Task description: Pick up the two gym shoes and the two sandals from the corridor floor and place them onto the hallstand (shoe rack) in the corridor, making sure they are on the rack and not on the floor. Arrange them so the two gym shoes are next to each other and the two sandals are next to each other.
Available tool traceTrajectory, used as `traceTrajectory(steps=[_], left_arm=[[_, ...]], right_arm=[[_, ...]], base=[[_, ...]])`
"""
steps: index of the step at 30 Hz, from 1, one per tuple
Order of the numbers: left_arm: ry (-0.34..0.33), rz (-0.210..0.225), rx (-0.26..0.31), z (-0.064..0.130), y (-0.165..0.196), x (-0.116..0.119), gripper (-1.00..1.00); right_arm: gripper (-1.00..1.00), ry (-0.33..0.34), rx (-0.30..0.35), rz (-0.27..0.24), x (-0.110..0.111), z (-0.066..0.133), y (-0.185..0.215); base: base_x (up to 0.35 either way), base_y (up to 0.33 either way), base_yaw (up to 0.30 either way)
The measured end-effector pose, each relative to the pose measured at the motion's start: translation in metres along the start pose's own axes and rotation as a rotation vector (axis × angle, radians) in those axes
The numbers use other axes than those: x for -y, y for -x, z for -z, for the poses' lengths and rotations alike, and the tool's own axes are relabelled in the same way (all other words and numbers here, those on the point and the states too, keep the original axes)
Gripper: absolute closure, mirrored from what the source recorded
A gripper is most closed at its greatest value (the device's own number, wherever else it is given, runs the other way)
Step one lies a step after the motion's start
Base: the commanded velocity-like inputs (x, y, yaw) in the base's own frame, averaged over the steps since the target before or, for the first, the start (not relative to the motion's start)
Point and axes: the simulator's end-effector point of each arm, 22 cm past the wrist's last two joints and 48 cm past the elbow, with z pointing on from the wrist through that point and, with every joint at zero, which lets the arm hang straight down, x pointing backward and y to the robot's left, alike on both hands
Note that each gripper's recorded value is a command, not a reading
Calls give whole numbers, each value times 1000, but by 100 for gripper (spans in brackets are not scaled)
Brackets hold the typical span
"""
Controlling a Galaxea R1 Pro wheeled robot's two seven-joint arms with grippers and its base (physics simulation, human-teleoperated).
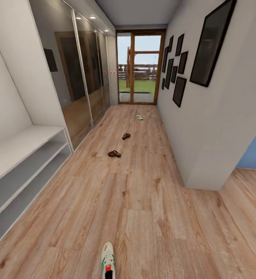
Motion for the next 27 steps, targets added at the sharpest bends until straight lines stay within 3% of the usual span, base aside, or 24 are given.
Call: traceTrajectory(steps=[13, 27], left_arm=[[1, 0, 1, 0, 1, -1, -100], [2, 0, 1, 0, 1, -1, -100]], right_arm=[[-100, -2, 1, -1, 0, 0, 1], [-100, 1, 2, -3, -3, 0, 1]], base=[[0, -285, 9], [0, -238, 247]])
